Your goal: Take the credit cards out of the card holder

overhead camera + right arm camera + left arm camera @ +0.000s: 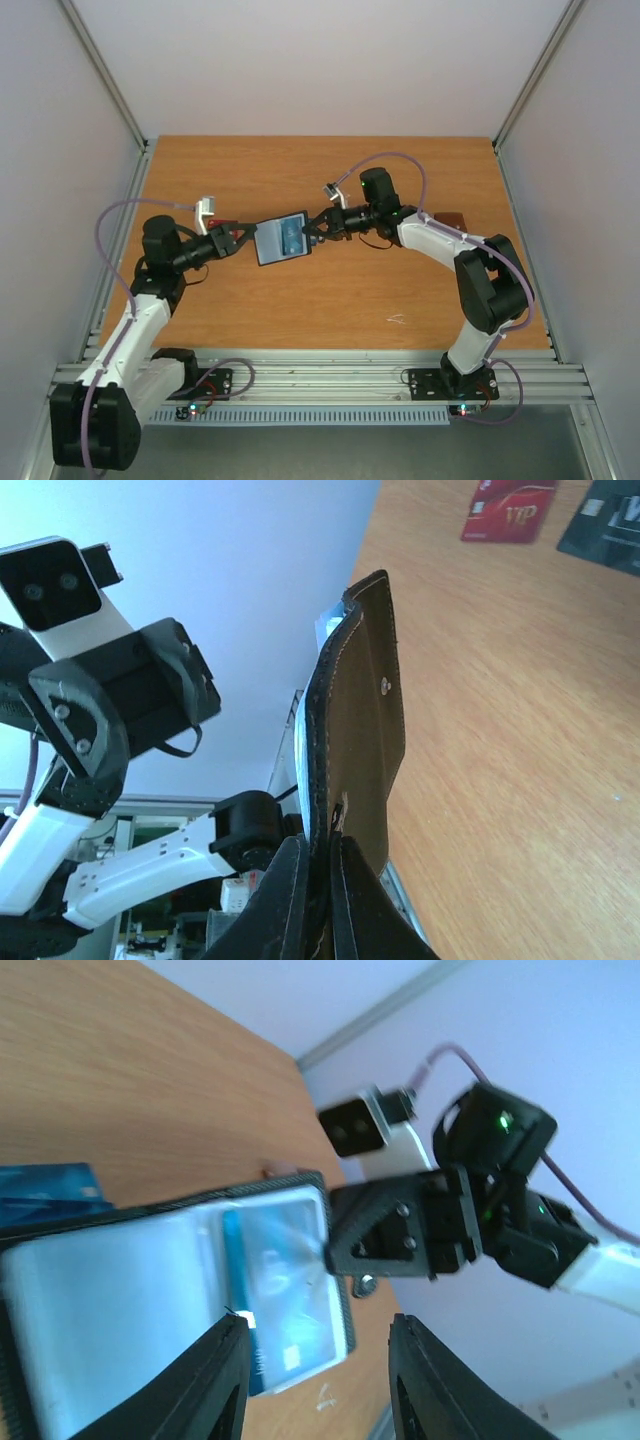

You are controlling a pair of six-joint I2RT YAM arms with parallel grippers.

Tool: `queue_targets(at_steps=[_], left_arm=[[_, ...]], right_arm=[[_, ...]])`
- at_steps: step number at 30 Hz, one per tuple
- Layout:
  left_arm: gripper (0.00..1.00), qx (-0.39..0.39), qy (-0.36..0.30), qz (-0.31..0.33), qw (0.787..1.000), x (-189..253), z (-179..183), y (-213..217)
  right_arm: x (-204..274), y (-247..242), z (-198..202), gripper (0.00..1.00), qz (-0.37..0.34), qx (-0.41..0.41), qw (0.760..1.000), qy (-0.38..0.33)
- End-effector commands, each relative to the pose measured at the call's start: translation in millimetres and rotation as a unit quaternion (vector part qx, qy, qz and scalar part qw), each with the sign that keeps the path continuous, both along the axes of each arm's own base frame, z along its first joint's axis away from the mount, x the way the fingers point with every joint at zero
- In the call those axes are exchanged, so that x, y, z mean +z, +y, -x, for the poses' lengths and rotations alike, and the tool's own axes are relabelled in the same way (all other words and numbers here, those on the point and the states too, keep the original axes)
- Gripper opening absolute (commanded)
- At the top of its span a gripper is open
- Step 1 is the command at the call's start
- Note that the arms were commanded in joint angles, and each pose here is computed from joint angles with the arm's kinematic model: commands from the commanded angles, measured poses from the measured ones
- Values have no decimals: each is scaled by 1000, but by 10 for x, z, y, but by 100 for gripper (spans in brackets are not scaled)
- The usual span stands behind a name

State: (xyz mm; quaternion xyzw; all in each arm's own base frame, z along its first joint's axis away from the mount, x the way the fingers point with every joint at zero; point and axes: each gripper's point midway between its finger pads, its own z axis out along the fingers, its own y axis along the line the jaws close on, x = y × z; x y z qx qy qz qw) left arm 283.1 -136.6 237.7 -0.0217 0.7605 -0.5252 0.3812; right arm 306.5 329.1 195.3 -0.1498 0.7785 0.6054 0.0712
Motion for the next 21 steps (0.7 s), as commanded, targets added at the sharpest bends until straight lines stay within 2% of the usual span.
queue_targets(at_steps=[1,10,11,12,16,19,21], left_arm=[[40,-64,-72,-12,995,226,61,-259],[40,-20,-30,-54,998,-116,-24,-158],[40,-21,-27,-57,998,-141,-21,-155],[40,-16,-17,-71,997,-223,-22,-131],[40,-8,-9,-81,997,-316,-15,-101],[40,-6,-6,-84,996,-354,-11,-94],[40,-3,-2,-86,996,-370,-14,-82]], right_arm=[[287,119,38,1,-37,18,998,-37],[159,65,80,1,-8,7,1000,-16],[60,27,83,1,19,-5,1000,0],[-220,-105,153,1,85,-22,996,33],[-545,-261,278,1,133,-44,987,84],[-899,-434,330,1,198,-57,968,145],[-1042,-511,374,1,214,-66,959,172]])
